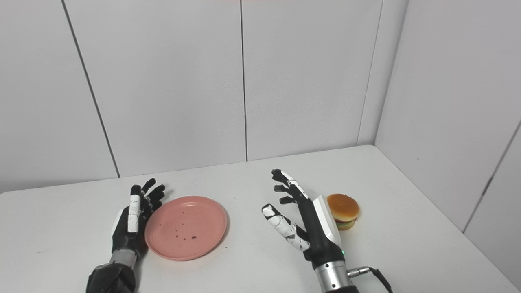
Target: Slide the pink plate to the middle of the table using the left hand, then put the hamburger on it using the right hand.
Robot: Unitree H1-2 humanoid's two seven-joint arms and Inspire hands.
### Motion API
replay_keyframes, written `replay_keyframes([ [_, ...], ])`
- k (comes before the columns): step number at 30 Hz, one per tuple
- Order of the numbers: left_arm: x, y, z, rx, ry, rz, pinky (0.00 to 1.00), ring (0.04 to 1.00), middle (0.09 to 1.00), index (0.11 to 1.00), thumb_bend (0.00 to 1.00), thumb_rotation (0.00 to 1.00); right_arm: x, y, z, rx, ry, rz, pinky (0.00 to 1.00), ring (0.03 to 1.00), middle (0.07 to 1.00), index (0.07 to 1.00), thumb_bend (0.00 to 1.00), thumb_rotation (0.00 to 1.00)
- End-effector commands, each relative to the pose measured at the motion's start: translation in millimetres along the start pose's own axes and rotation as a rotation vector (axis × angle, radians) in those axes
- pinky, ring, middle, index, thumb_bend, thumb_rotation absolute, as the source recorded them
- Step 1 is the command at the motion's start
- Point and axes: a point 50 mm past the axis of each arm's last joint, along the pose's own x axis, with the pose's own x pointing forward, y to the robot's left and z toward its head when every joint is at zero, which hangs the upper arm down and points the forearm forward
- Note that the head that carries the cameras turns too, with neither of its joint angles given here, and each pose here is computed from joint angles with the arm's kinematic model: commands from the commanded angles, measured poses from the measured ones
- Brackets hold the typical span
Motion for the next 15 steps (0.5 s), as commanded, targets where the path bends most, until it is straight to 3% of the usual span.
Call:
replay_keyframes([
  [1, 2.7, -5.3, -0.3, -0.018, 0.015, -0.006, 0.94, 0.899, 0.847, 0.869, 0.92, 0.92, 13.3, -13.9, 13.7, -0.054, -0.070, -0.038, 0.64, 0.744, 0.834, 0.830, 0.72, 0.94],
  [7, 2.7, -5.9, -1.8, -0.013, 0.016, -0.013, 0.93, 0.898, 0.839, 0.882, 0.93, 0.92, 32.3, -35.2, 12.6, -0.149, -0.100, -0.041, 0.58, 0.728, 0.815, 0.821, 0.77, 0.94],
  [9, 2.9, -6.4, -2.5, -0.016, 0.017, -0.014, 0.93, 0.896, 0.840, 0.886, 0.92, 0.91, 38.5, -41.7, 11.9, -0.226, -0.101, -0.040, 0.66, 0.764, 0.820, 0.821, 0.77, 0.94],
  [15, 3.0, -8.5, -3.9, -0.020, 0.021, -0.010, 0.92, 0.891, 0.838, 0.885, 0.92, 0.91, 57.1, -59.4, 4.5, -0.374, -0.056, -0.030, 0.72, 0.824, 0.841, 0.811, 0.79, 0.91],
])
